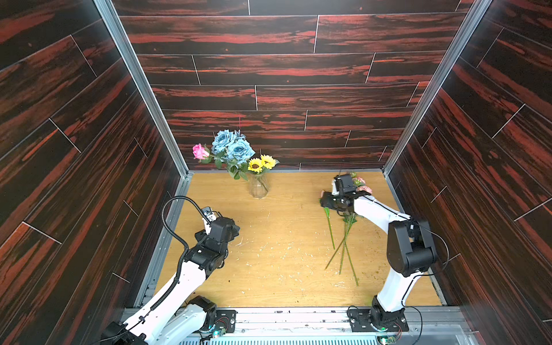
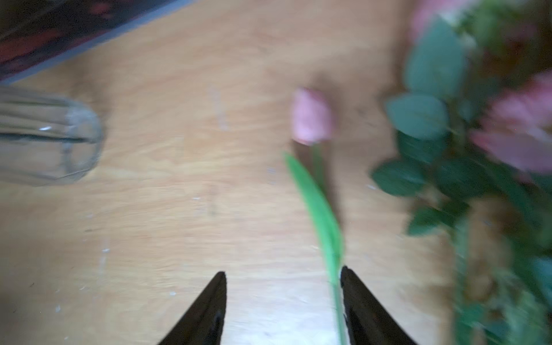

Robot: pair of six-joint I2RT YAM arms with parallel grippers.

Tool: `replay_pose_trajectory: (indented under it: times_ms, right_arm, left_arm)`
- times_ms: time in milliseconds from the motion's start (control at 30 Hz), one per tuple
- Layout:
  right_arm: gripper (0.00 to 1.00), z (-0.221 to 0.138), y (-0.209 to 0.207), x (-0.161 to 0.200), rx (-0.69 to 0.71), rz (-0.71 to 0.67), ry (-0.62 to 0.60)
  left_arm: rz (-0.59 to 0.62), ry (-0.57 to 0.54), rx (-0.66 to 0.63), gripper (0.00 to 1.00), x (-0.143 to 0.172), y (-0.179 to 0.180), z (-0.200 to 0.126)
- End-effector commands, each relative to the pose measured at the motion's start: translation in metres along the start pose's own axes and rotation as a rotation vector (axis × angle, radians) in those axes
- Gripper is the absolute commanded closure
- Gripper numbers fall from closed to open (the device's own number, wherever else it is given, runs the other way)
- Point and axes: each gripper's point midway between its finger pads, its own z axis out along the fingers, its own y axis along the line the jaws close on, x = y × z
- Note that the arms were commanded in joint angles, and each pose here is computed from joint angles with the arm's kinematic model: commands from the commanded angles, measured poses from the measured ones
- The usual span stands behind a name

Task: Pick out pink flowers from the vase
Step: Move the flower to the center of the board.

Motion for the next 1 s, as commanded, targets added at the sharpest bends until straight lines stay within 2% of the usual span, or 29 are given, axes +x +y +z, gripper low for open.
replay_pose_trajectory:
  times_ms: [0, 133, 367, 633, 700, 767, 967]
  right_arm:
    - [0.37, 0.024, 0.010, 0.015, -0.016, -0.046, 0.076]
    - [0.37, 0.045, 0.015, 0.022, -0.061, -0.015, 0.128]
    - [0.37, 0.069, -0.018, 0.034, 0.031, 0.052, 0.202]
    - [0.37, 0.058, -0.095, 0.051, 0.208, 0.161, 0.228]
    - [0.37, 0.050, -0.101, 0.050, 0.221, 0.164, 0.206]
    - [0.37, 0.039, -0.096, 0.040, 0.204, 0.155, 0.159]
    - [0.37, -0.006, -0.036, 0.003, -0.032, 0.057, -0.009]
  left_arm:
    - [-0.020, -0.023, -0.009, 0.00, -0.010, 0.000, -0.001]
    - [-0.020, -0.023, -0.009, 0.00, -0.008, 0.002, -0.001]
    - [-0.034, -0.022, -0.005, 0.00, -0.005, 0.004, -0.002]
    - [-0.041, -0.034, -0.003, 0.00, -0.008, 0.004, -0.004]
    - [-0.044, -0.034, 0.002, 0.00, -0.009, 0.003, -0.003]
    - [-0.046, -0.032, 0.005, 0.00, -0.009, 0.001, -0.002]
    - [-0.048, -0.027, -0.002, 0.00, -0.015, -0.005, 0.002]
